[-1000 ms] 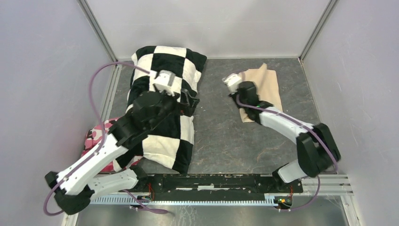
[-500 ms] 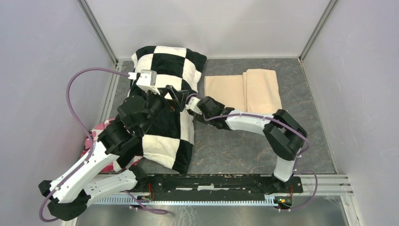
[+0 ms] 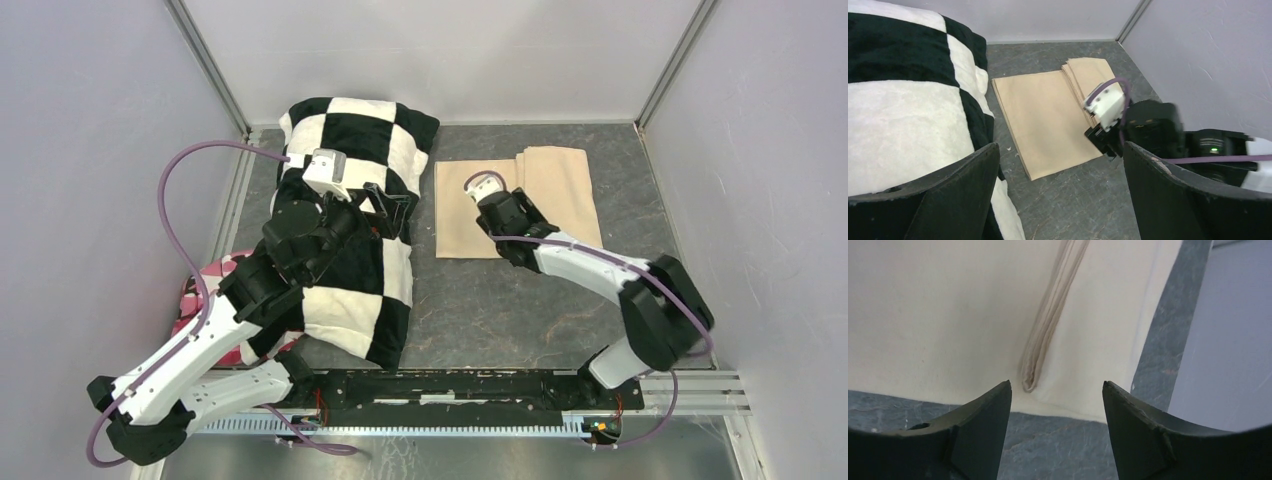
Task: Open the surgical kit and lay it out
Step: Open the surgical kit at the center of the board.
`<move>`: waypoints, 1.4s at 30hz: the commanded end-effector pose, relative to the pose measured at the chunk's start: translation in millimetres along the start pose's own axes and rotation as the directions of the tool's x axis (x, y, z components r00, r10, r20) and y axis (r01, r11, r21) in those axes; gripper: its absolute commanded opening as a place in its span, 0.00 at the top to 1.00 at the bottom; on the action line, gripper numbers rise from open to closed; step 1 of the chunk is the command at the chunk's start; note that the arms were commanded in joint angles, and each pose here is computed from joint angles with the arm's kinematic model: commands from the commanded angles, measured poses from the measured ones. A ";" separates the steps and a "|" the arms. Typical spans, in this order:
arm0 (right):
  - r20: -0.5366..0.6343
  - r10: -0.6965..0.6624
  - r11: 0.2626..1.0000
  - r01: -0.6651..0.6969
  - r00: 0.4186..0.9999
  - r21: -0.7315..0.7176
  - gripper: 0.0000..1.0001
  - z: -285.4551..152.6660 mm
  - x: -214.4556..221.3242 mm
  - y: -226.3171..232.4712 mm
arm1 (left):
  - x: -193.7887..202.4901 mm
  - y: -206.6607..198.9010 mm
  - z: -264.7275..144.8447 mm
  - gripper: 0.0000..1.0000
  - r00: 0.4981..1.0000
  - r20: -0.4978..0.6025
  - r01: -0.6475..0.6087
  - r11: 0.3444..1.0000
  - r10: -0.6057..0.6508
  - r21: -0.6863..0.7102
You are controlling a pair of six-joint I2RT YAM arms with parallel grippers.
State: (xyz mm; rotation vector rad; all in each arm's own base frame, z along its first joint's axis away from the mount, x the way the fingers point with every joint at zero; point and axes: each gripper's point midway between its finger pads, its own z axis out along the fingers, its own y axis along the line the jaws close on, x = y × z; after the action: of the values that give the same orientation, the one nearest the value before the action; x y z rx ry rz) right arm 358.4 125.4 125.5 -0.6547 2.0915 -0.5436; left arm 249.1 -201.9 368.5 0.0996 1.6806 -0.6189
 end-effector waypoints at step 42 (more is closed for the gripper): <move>-0.236 0.015 0.988 0.022 0.972 0.154 1.00 32.4 29.2 2.8 | -4.7 -13.4 1.1 0.01 0.998 0.009 0.061 0.997 -0.062 0.053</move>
State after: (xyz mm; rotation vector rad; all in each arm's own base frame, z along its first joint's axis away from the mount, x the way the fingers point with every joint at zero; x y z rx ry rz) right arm 359.4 106.0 55.9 -0.6716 2.2935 -0.8998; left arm 248.2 -210.0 365.9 0.1146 1.6928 -0.6531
